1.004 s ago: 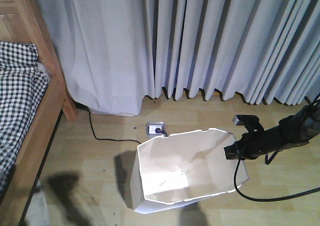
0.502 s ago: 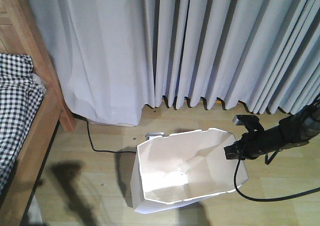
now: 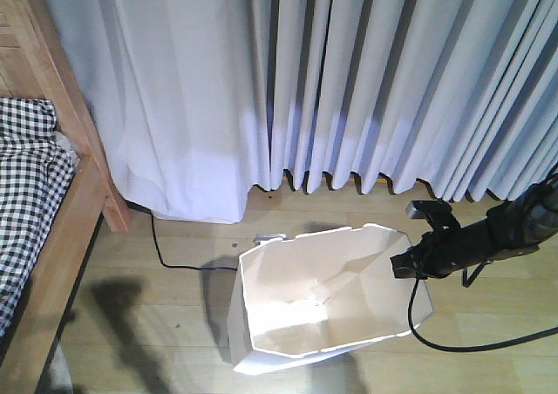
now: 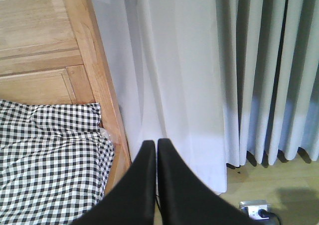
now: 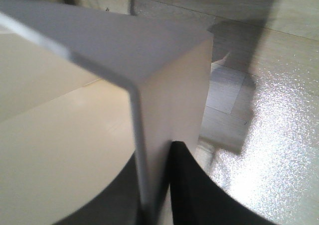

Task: Move trash bin to bedside with robot
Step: 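Carry the held bin forward toward the curtains beside the bed, then lower the bin to the floor near the bed and open the right gripper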

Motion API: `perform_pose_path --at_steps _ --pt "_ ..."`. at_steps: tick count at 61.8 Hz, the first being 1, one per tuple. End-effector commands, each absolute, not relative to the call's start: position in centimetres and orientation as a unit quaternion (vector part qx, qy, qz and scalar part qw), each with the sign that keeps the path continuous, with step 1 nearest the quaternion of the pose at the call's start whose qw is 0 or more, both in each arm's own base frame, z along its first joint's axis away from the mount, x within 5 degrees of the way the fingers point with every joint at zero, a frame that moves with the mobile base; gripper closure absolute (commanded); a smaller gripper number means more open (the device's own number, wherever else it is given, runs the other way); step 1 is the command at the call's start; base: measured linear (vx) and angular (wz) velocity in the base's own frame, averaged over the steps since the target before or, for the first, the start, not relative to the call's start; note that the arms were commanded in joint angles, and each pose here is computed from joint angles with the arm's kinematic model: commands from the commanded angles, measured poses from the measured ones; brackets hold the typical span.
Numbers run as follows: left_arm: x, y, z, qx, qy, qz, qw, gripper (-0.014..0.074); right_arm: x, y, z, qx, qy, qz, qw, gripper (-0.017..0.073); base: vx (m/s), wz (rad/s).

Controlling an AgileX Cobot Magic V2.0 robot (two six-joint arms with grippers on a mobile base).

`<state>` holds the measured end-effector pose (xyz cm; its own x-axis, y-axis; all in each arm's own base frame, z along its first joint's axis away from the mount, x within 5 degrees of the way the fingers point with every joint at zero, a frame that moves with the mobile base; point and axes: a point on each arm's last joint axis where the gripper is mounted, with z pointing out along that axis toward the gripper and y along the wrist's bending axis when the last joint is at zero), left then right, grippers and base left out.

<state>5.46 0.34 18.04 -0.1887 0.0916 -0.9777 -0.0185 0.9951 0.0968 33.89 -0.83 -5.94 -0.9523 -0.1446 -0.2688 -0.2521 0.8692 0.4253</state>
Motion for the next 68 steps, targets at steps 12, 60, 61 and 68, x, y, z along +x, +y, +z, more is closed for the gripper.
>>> perform_pose_path --at_steps 12,60,61,68 --pt "5.6 0.2 17.8 0.025 0.752 0.034 0.657 0.0599 35.5 0.4 -1.9 -0.099 0.925 0.328 0.165 0.0566 0.0 0.0" --pt "5.6 0.2 17.8 0.025 0.752 0.034 0.657 0.0599 36.0 -3.8 -7.6 -0.001 0.953 0.262 0.149 0.0566 0.0 0.0" --pt "5.6 0.2 17.8 0.025 0.752 0.034 0.657 0.0599 36.3 -3.8 -7.7 0.001 0.953 0.262 0.151 0.0566 0.0 0.0" --pt "5.6 0.2 17.8 0.025 0.752 0.034 0.657 0.0599 37.5 -3.9 -9.5 0.007 0.951 0.268 0.156 0.0566 0.0 0.0"
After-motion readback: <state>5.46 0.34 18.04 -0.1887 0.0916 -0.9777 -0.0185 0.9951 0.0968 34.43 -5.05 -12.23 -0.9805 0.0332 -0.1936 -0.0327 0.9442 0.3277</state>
